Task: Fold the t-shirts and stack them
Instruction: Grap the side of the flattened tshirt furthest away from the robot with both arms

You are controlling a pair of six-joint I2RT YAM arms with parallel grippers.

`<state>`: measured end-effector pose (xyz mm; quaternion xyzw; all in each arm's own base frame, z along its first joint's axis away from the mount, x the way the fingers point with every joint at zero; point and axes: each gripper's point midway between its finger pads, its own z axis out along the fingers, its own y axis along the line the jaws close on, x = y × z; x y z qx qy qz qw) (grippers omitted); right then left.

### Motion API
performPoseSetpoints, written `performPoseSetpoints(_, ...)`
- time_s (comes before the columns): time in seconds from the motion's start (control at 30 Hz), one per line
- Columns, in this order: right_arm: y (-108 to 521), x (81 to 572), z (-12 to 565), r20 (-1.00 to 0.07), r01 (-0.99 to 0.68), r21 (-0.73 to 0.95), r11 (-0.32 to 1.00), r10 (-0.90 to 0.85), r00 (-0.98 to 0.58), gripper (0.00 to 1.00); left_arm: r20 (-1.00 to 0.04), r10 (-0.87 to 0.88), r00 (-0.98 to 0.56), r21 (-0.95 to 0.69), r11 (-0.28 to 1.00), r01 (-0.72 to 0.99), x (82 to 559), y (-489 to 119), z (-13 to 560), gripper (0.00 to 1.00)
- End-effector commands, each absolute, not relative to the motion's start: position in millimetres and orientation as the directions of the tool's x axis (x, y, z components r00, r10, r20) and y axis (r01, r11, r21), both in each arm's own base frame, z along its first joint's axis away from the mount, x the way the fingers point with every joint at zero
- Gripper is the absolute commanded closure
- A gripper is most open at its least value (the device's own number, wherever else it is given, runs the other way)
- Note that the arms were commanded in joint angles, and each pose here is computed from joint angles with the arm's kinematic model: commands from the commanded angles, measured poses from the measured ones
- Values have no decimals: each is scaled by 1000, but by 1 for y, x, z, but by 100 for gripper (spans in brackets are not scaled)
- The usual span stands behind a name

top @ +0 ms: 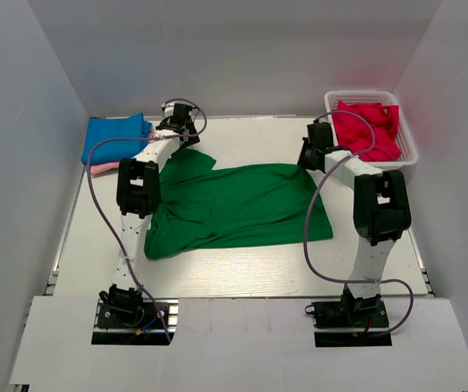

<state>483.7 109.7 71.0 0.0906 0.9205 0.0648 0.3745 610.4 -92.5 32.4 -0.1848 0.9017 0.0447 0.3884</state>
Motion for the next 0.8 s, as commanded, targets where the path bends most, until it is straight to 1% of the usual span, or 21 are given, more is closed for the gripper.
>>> performPoseSetpoints(0.0, 115, 500, 80, -701, 96, 195, 976, 207, -682, 100, -716, -294, -634, -24, 917, -398, 607, -86, 42, 10)
performPoseSetpoints(0.07, 114, 500, 79, -694, 96, 200, 975, 210, -689, 100, -721, -277, -635, 3, 915, -403, 606, -81, 38, 16)
performPoseSetpoints(0.1, 117, 499, 78, -692, 93, 202, 975, 210, -691, 100, -710, -274, -648, 14, 915, -402, 601, -80, 31, 22)
performPoseSetpoints(0.17, 116, 500, 78, -695, 94, 206, 974, 213, -687, 100, -699, -265, -664, 23, 920, -391, 598, -81, 26, 27)
performPoseSetpoints(0.3, 116, 499, 78, -694, 98, 210, 973, 219, -686, 100, -637, -250, -729, 76, 921, -383, 570, -81, -3, 33)
performPoseSetpoints(0.33, 117, 500, 80, -697, 93, 213, 973, 218, -683, 100, -635, -249, -731, 78, 921, -382, 567, -80, -6, 39)
performPoseSetpoints(0.4, 117, 499, 80, -695, 99, 215, 972, 223, -683, 100, -605, -254, -754, 85, 922, -379, 559, -81, -19, 52)
performPoseSetpoints(0.43, 118, 499, 81, -698, 96, 217, 972, 223, -680, 100, -592, -252, -766, 96, 921, -377, 558, -81, -27, 63)
performPoseSetpoints(0.5, 117, 499, 81, -697, 99, 216, 971, 225, -681, 100, -584, -245, -774, 92, 927, -363, 562, -84, -28, 75)
performPoseSetpoints(0.53, 117, 499, 81, -699, 100, 215, 972, 224, -679, 100, -584, -245, -774, 92, 927, -363, 562, -84, -28, 98)
performPoseSetpoints(0.57, 115, 499, 80, -698, 104, 211, 972, 224, -680, 100, -587, -239, -773, 83, 933, -352, 565, -87, -25, 100)
performPoseSetpoints(0.63, 116, 502, 82, -703, 99, 213, 972, 223, -675, 100, -610, -228, -759, 65, 940, -334, 572, -89, -18, 100)
performPoseSetpoints(0.7, 117, 503, 82, -705, 94, 208, 974, 216, -675, 100, -654, -217, -725, 76, 934, -348, 578, -83, 10, 100)
performPoseSetpoints(0.73, 117, 504, 85, -709, 93, 210, 973, 217, -671, 100, -687, -218, -693, 81, 925, -371, 578, -77, 35, 100)
performPoseSetpoints(0.77, 117, 505, 86, -711, 92, 208, 974, 215, -670, 100, -689, -218, -691, 79, 925, -371, 578, -77, 31, 100)
